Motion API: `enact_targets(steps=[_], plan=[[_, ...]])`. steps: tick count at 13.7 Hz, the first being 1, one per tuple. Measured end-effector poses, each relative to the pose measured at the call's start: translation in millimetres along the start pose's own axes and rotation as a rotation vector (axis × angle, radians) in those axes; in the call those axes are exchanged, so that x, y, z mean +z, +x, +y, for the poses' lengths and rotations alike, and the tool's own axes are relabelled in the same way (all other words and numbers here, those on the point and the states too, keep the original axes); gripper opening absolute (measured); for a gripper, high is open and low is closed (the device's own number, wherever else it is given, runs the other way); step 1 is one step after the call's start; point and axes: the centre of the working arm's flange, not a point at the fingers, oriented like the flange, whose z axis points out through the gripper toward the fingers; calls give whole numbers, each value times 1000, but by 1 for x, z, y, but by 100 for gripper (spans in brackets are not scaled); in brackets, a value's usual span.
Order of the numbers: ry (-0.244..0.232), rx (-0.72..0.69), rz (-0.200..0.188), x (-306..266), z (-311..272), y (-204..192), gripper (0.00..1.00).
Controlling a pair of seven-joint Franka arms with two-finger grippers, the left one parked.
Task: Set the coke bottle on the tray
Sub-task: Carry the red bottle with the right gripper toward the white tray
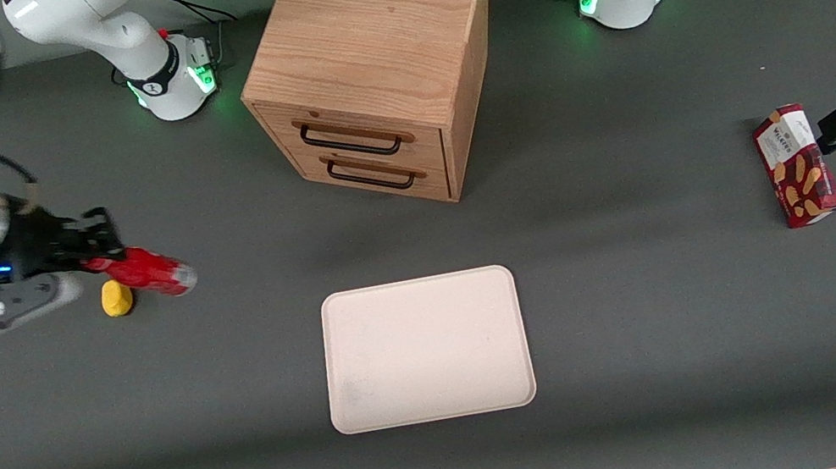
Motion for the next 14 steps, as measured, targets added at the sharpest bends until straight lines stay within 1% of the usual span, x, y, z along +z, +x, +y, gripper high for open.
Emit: enact_targets(steps=[3, 5, 8, 10, 14], plan=[[32, 107, 22, 21, -66, 12, 33], [52, 153, 28, 30, -92, 15, 33], [62, 183, 37, 37, -100, 20, 33], [56, 191, 36, 49, -98, 30, 33], [42, 210, 54, 111, -98, 72, 33]])
